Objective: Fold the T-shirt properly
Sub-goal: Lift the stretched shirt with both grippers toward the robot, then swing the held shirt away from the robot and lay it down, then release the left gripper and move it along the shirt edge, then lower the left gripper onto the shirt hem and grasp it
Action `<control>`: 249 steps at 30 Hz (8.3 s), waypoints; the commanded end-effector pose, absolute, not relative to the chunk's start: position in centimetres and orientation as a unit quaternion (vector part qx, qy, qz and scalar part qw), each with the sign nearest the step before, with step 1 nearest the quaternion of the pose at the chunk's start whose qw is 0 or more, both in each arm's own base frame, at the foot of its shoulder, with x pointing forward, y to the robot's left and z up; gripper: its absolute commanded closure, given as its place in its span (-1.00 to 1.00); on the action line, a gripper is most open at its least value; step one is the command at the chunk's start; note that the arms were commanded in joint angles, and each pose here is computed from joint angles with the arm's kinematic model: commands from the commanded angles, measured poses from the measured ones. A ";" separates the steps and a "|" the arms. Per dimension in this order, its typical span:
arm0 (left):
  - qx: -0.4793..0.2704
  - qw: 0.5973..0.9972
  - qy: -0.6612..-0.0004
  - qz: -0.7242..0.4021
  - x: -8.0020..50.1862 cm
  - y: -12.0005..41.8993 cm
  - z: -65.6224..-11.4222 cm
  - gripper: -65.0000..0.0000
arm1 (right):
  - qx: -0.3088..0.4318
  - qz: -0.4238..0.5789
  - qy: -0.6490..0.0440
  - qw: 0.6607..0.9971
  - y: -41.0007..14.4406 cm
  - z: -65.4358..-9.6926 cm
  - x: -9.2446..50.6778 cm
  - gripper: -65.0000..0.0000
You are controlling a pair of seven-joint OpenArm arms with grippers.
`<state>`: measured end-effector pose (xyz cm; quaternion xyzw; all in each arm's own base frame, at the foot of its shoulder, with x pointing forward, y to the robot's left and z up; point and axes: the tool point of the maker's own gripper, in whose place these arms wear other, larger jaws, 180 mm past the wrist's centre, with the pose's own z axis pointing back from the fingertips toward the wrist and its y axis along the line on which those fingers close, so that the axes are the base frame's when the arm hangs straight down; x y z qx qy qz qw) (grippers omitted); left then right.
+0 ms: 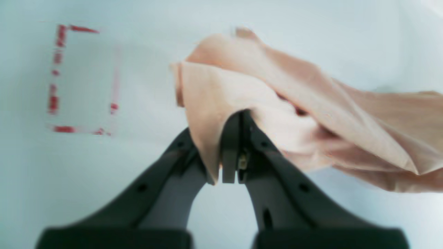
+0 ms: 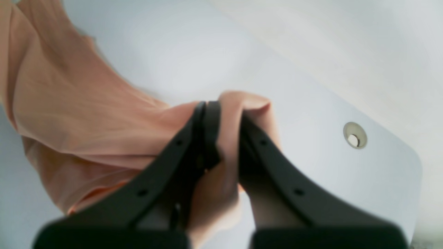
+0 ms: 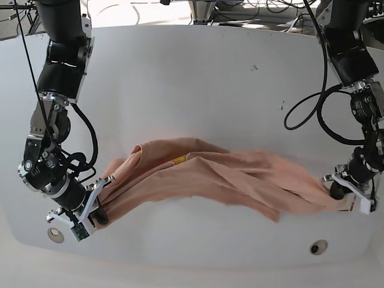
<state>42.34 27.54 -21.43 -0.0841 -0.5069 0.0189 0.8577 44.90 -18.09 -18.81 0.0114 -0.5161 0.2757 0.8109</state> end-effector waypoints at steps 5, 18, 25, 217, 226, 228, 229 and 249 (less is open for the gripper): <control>-0.049 0.772 -0.633 0.014 43.6 30.3 -9.6 1.00 | 0.003 0.257 -0.569 0.781 -19.5 -12.4 48.3 1.00; -0.059 0.634 -0.771 0.019 43.9 32.7 7.8 1.00 | -0.011 0.277 -0.624 0.730 -18.1 0.7 53.4 1.00; -0.084 0.593 -0.800 0.035 44.1 34.6 14.6 1.00 | -0.012 0.276 -0.662 0.697 -17.9 7.5 54.4 1.00; -0.048 0.914 -0.398 0.064 46.5 34.4 -30.9 -0.01 | 0.088 0.163 -0.462 0.867 -20.0 -31.1 33.6 1.00; -0.058 0.922 -0.376 0.067 46.1 32.4 -37.0 -0.01 | 0.088 0.163 -0.465 0.866 -20.0 -30.8 33.8 1.00; -0.062 0.922 -0.375 0.069 46.1 32.1 -37.2 -0.01 | 0.088 0.163 -0.465 0.866 -20.0 -30.8 33.8 1.00; -0.068 0.922 -0.375 0.068 46.3 31.5 -37.4 -0.01 | 0.088 0.163 -0.465 0.866 -20.0 -30.8 33.8 1.00; -0.157 0.922 -0.354 0.023 46.5 23.3 -39.2 -0.01 | 0.087 0.163 -0.466 0.865 -20.0 -30.8 33.9 1.00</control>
